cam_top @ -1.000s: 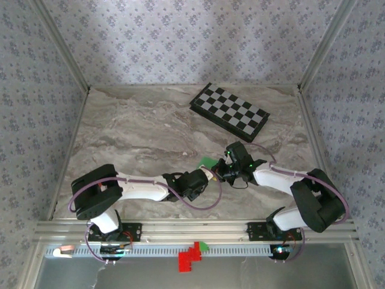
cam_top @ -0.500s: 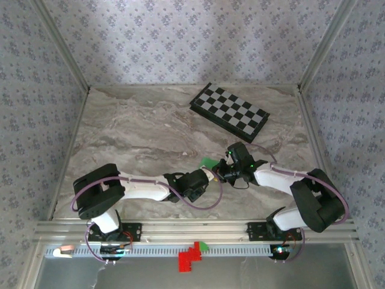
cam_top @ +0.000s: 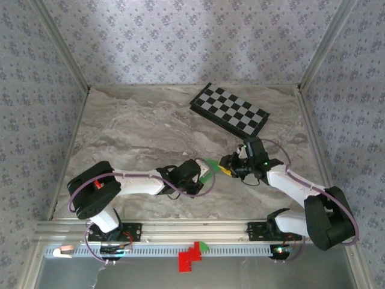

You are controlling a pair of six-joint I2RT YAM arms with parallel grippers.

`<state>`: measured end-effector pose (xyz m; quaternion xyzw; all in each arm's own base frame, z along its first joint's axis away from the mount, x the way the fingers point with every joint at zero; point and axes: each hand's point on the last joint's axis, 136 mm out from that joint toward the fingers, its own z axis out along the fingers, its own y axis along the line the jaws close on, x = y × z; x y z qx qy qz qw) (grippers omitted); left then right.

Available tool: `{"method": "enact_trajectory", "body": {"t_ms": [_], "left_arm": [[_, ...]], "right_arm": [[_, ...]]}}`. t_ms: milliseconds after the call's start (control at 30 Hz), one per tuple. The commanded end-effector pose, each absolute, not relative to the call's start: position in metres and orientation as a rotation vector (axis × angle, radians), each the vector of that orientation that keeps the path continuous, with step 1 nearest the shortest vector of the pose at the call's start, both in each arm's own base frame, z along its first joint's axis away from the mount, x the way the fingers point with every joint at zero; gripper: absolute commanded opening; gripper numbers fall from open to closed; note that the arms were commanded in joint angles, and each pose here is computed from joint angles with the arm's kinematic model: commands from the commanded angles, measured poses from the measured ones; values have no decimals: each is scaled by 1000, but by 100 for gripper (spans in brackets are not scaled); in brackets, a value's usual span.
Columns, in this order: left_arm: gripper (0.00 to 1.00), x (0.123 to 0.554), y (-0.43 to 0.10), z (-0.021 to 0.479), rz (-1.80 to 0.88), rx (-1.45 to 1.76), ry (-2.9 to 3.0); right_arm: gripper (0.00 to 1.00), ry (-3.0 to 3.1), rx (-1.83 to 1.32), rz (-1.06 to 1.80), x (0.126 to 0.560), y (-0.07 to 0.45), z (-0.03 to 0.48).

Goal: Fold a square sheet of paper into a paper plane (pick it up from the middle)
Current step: Fold the wing for the fifth time at the center of the table.

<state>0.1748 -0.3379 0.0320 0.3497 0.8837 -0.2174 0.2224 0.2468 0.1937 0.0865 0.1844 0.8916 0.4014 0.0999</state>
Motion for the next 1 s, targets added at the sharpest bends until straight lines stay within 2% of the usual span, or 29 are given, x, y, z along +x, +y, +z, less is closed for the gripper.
{"method": "enact_trajectory", "body": {"t_ms": [0,267,600,967], "left_arm": [[0,162,-351,41,-797,916,2479],[0,160,-356,43,-960,796,2534],[0,161,-355,37,-1037,714,2562],[0,159,-353,36,-1203,614,2573]], "right_arm": [[33,2681,422,1110,243,186,93],[33,2734,263,1055,243,184,88],[35,2752,84,1009,237,191,85],[35,2770,26,1005,233,200,80]]}}
